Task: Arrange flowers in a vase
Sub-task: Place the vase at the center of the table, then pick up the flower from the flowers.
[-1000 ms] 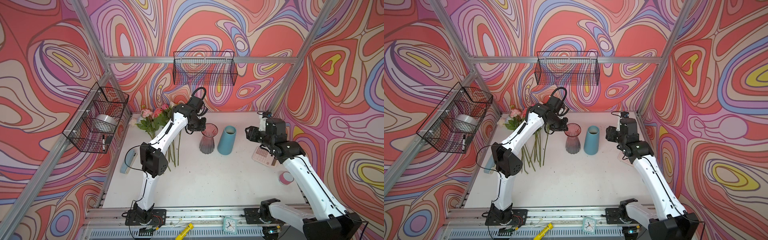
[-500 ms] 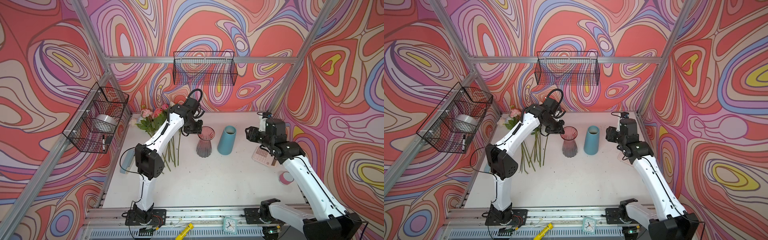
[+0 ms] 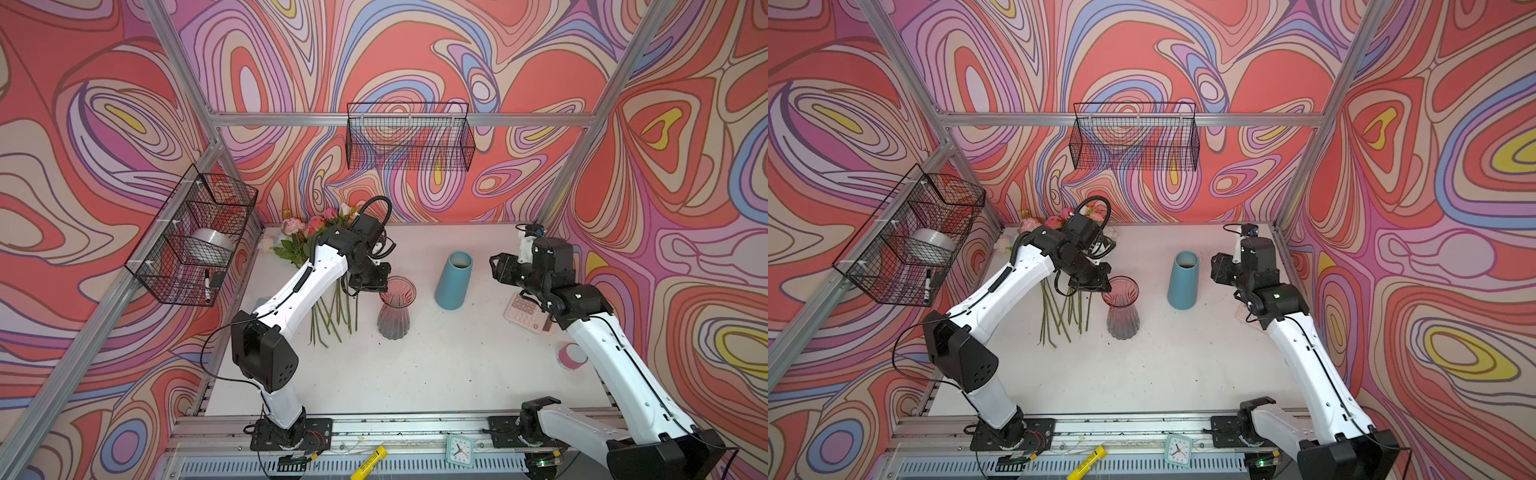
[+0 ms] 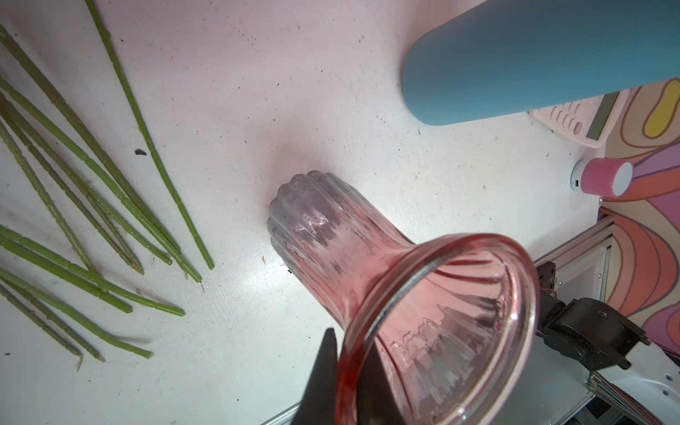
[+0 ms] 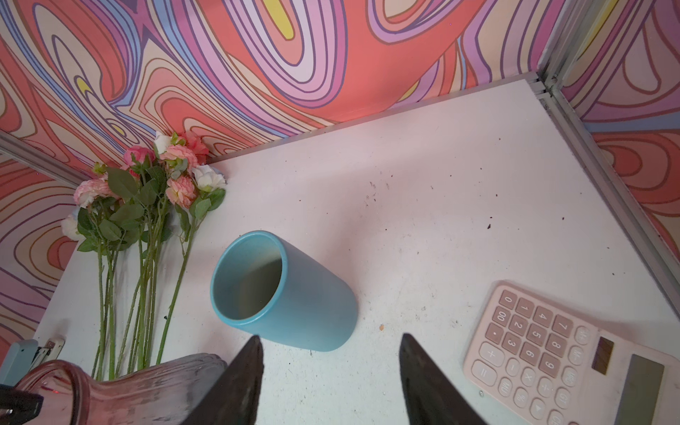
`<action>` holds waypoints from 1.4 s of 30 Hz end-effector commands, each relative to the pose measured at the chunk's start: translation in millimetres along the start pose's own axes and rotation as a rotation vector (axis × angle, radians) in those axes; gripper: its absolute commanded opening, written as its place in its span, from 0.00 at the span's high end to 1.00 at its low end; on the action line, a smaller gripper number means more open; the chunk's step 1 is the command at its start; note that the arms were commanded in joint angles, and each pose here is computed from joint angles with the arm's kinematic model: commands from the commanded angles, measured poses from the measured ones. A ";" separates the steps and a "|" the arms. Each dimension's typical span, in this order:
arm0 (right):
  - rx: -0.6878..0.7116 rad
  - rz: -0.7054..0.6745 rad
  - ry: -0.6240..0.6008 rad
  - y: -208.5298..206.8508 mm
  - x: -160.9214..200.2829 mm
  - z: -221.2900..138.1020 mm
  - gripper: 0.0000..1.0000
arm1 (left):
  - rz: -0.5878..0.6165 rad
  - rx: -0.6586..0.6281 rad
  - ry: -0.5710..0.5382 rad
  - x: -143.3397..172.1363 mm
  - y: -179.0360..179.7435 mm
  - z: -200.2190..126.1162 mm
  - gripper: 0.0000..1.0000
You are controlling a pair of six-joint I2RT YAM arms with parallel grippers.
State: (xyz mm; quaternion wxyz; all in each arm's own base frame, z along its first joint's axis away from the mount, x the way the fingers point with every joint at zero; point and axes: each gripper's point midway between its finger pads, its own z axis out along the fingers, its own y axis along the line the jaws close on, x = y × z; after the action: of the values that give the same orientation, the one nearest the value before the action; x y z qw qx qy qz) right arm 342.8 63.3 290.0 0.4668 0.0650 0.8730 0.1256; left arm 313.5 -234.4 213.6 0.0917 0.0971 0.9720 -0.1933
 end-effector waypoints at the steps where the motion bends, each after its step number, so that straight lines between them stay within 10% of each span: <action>1: -0.022 0.006 -0.006 4.5 -1.3 -6.2 0.39 | 0.007 -0.029 0.024 6.8 8.3 3.8 0.85; 13: -0.027 -0.001 -0.014 7.5 -8.3 -11.2 0.39 | 0.098 -0.029 -0.121 -12.7 -5.4 -47.1 0.57; 22: -0.092 -0.005 -0.026 27.7 -14.3 -29.4 0.55 | -0.148 -0.244 -0.420 -25.6 97.6 -108.1 0.64; 30: -0.188 -0.063 0.010 79.1 4.0 -24.0 0.73 | -0.303 -0.215 -0.344 -22.3 145.9 -41.0 0.70; 42: -0.190 -0.126 0.071 96.4 34.1 -3.2 0.67 | -0.398 -0.156 -0.288 -68.2 175.9 51.9 0.71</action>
State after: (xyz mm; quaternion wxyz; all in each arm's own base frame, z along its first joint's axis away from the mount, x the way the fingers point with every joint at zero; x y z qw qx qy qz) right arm 318.7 163.3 295.7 0.4432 -0.0416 0.8763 0.1844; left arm 403.7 -99.2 119.1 0.1726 -0.1238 0.9694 -0.1233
